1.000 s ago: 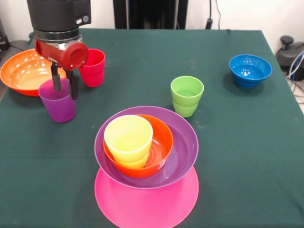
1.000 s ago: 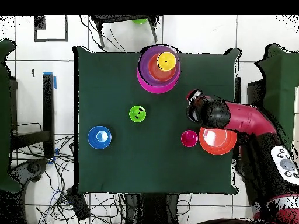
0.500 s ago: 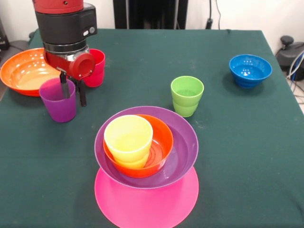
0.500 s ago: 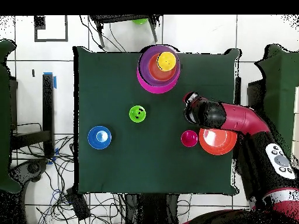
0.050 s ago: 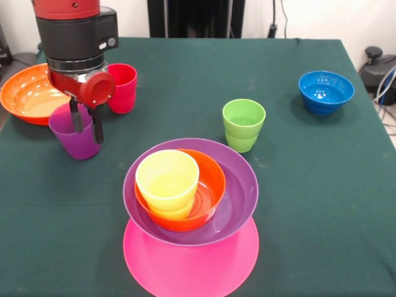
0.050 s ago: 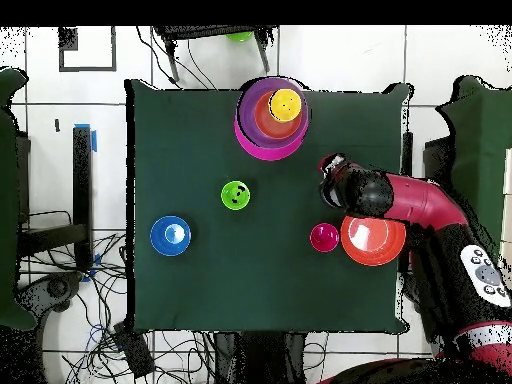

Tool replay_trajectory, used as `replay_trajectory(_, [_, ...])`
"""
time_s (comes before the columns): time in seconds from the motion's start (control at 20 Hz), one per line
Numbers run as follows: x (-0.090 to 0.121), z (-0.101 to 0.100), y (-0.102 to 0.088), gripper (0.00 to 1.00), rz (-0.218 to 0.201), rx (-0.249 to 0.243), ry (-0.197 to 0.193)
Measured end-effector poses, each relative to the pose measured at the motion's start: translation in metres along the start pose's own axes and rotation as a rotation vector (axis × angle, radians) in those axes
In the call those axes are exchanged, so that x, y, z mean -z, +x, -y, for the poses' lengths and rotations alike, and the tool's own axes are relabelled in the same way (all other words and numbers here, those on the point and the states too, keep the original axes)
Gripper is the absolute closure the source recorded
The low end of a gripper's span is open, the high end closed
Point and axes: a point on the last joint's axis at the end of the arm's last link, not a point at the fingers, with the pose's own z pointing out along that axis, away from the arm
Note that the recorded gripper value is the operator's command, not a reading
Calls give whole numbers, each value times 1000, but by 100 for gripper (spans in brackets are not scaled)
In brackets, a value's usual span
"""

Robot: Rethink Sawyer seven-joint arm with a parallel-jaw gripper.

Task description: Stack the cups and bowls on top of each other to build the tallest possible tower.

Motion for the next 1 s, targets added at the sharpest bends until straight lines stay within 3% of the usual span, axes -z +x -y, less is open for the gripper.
replay_trajectory(1.0, [1,3,-5,0,9,1,3])
